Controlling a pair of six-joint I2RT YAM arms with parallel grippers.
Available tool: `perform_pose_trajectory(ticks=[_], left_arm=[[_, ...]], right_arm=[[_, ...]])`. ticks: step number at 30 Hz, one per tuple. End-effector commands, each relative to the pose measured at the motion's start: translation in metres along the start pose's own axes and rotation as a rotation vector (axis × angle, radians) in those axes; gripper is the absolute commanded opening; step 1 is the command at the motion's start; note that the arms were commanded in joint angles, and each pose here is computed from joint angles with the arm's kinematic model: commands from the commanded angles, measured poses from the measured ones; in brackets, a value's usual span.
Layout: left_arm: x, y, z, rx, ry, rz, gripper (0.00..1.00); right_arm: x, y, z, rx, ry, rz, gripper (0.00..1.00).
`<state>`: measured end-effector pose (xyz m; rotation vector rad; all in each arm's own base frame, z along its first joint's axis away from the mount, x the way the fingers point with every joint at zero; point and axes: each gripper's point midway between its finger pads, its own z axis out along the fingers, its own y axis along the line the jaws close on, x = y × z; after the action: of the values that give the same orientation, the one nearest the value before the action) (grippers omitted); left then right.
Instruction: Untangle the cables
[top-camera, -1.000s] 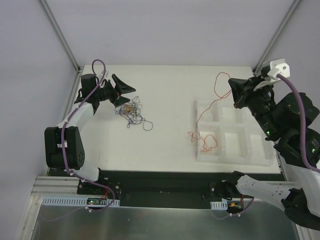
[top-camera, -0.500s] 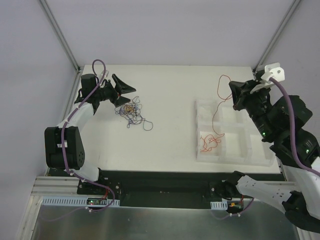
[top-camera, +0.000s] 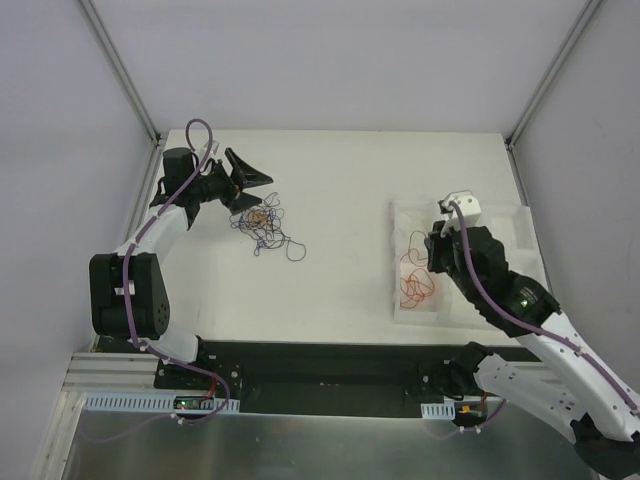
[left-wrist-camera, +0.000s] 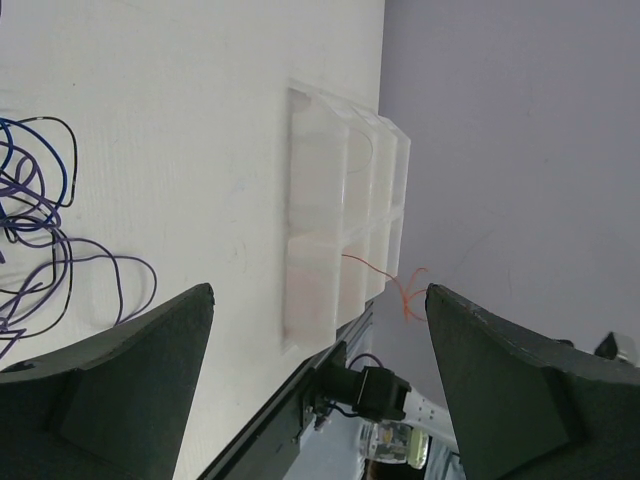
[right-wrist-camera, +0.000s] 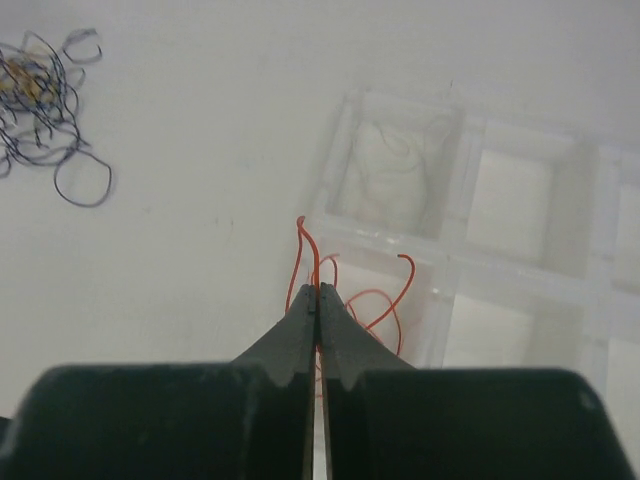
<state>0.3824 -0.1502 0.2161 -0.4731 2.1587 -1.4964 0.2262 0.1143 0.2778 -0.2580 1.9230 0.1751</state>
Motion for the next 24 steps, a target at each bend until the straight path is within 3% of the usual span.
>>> perform_pose_trajectory(ticks=[1, 6, 12, 19, 24], left_arm=[[0.005, -0.011, 0.001, 0.046, 0.019, 0.044, 0.86], [0.007, -0.011, 0.002, 0.048, 0.025, 0.042, 0.86], [0.008, -0.013, 0.003, 0.053, 0.027, 0.048, 0.86], [0.008, -0.012, 0.003, 0.053, 0.03, 0.044, 0.86], [0.008, -0.013, 0.003, 0.057, 0.03, 0.05, 0.86]], right_arm=[[0.051, 0.004, 0.011, 0.019, 0.115, 0.139, 0.0], [0.098, -0.008, 0.021, 0.108, 0.252, 0.253, 0.0], [0.145, 0.003, 0.043, 0.067, 0.452, 0.369, 0.0], [0.179, -0.003, 0.069, 0.122, 0.553, 0.354, 0.0], [0.177, -0.01, 0.077, 0.147, 0.575, 0.294, 0.04]])
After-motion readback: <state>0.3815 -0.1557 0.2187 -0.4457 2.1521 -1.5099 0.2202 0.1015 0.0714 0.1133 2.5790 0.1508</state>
